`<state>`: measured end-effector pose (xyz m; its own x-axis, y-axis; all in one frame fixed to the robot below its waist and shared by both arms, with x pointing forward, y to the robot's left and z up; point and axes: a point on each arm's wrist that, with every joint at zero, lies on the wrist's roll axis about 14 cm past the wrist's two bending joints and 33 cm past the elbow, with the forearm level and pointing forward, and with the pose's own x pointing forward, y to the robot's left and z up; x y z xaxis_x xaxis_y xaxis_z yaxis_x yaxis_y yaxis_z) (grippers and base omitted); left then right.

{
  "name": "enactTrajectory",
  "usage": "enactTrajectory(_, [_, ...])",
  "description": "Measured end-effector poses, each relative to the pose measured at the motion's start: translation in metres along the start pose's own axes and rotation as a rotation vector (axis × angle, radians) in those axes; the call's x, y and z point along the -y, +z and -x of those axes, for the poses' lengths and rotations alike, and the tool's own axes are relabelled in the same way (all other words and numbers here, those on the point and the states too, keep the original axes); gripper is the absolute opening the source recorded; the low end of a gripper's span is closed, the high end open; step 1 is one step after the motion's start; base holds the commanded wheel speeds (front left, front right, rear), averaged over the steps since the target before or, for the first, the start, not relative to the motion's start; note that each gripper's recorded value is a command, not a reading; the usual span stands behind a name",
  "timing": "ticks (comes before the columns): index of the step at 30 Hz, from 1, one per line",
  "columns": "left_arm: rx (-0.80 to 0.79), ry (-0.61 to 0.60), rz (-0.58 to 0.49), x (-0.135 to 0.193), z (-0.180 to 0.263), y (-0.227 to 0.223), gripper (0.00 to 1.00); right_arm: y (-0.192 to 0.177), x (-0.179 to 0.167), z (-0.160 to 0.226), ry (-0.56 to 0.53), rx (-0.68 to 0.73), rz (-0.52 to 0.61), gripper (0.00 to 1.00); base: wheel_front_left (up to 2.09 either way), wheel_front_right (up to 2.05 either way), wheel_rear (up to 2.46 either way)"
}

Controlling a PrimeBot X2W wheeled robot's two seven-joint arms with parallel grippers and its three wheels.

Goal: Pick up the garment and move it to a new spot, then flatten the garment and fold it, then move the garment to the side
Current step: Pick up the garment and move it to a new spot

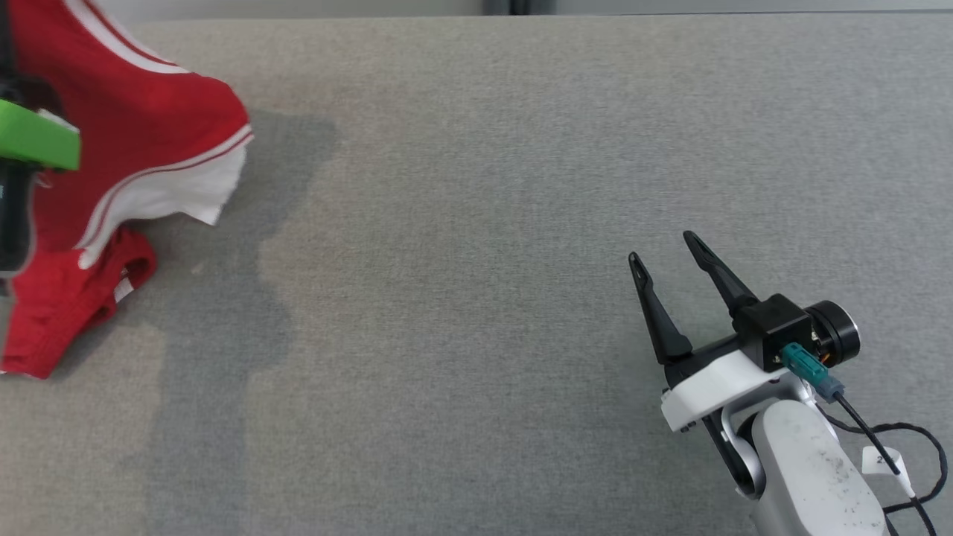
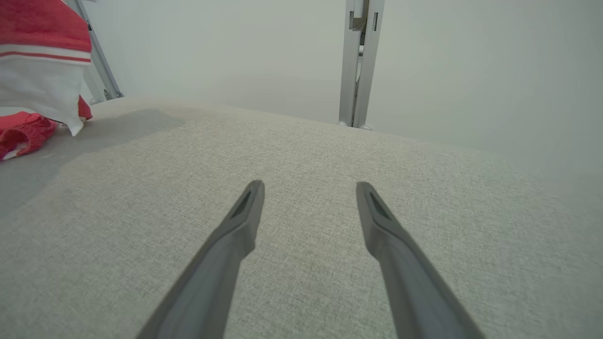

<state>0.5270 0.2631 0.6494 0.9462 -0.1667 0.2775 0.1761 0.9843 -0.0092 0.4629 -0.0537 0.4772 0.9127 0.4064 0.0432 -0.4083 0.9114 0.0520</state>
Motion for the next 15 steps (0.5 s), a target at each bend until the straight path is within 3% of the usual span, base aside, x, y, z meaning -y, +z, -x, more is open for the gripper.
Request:
enactTrajectory(7, [0.052,-0.251,0.188,0.119,-0.015,-0.006,0.00,0.011,0.029,0.033,-0.104,0.005,0.014,1.00,0.00,0.00,0.00])
enactTrajectory(9, [0.022,-0.377,0.265,0.179,-0.012,-0.020,0.00,0.016,0.042,0.048,-0.150,0.011,0.021,1.00,0.00,0.00,0.00])
enactTrajectory(15, [-0.057,-0.539,0.416,0.269,-0.001,-0.044,0.00,0.022,0.062,0.075,-0.233,0.014,0.026,1.00,0.00,0.00,0.00])
